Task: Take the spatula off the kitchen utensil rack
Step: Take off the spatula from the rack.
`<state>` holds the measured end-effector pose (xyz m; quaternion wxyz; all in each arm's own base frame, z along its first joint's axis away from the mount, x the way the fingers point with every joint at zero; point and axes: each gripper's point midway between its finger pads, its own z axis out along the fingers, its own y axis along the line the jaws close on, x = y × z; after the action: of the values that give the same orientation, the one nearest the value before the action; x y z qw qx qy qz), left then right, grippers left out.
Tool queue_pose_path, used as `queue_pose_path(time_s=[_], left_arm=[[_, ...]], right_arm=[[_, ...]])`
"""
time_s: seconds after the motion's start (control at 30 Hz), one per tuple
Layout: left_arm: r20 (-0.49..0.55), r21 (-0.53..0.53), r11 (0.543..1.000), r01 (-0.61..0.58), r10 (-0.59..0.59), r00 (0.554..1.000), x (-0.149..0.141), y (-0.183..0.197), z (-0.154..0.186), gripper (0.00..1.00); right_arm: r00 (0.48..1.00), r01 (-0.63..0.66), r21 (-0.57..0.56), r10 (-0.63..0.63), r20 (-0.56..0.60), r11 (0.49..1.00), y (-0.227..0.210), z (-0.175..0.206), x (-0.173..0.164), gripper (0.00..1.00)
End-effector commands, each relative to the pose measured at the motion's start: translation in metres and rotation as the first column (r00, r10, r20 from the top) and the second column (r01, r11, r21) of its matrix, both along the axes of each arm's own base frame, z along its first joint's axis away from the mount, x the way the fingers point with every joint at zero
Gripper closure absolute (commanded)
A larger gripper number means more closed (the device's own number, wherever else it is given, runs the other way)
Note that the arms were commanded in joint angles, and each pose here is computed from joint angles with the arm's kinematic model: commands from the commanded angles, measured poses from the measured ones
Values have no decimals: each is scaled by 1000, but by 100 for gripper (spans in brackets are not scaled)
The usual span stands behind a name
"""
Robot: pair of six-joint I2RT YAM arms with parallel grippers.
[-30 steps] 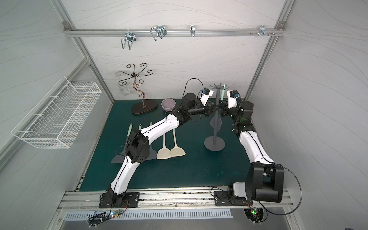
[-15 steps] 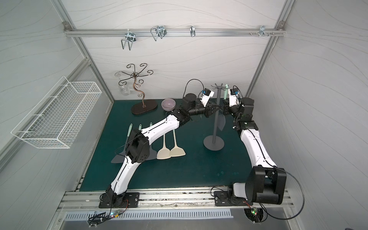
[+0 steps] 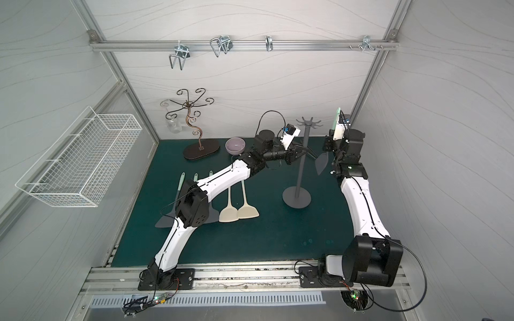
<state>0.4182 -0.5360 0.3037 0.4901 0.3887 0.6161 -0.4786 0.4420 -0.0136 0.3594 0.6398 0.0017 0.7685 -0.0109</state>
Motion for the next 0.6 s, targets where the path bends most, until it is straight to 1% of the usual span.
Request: queue_pose_path(time_s=[0.0, 0.07, 0.13, 0.17, 0.2, 0.27, 0.4, 0.5, 0.53, 0.57], left_arm=[[67, -10, 1000, 17, -17, 998, 3, 1, 2, 91], [67, -14, 999, 38, -37, 997, -6, 1, -1, 75], [68, -10, 999, 41, -40, 997, -12, 3, -3, 65], [67, -7, 999, 41, -40, 997, -15, 4, -3, 57], [66, -6, 999, 38, -38, 997, -17, 5, -3, 51], [66, -5, 999, 35, -35, 997, -21, 7, -2, 43], [73, -9, 1000, 18, -18, 997, -26, 15, 6, 34], [79, -11, 1000, 4, -3, 997, -31, 23, 12, 27], [86, -15, 1000, -3, 4, 996, -33, 27, 18, 22], [75, -2, 1000, -9, 9, 997, -36, 31, 11, 20]], right_arm=[[991, 131, 5, -131, 25, 991, -22, 24, -28, 100], [987, 161, -8, -161, 30, 987, -27, 36, -39, 100], [982, 184, -19, -183, 45, 983, -30, 51, -48, 100], [980, 195, -21, -193, 54, 981, -32, 60, -53, 100], [978, 201, -22, -199, 63, 979, -33, 67, -57, 100], [976, 204, -23, -202, 87, 979, -33, 83, -66, 100], [976, 185, -16, -182, 120, 983, -29, 106, -85, 100], [981, 127, -9, -124, 146, 992, -18, 123, -101, 100], [983, 96, -8, -94, 159, 995, -13, 129, -107, 100], [984, 60, -6, -58, 171, 998, -6, 135, -114, 100]])
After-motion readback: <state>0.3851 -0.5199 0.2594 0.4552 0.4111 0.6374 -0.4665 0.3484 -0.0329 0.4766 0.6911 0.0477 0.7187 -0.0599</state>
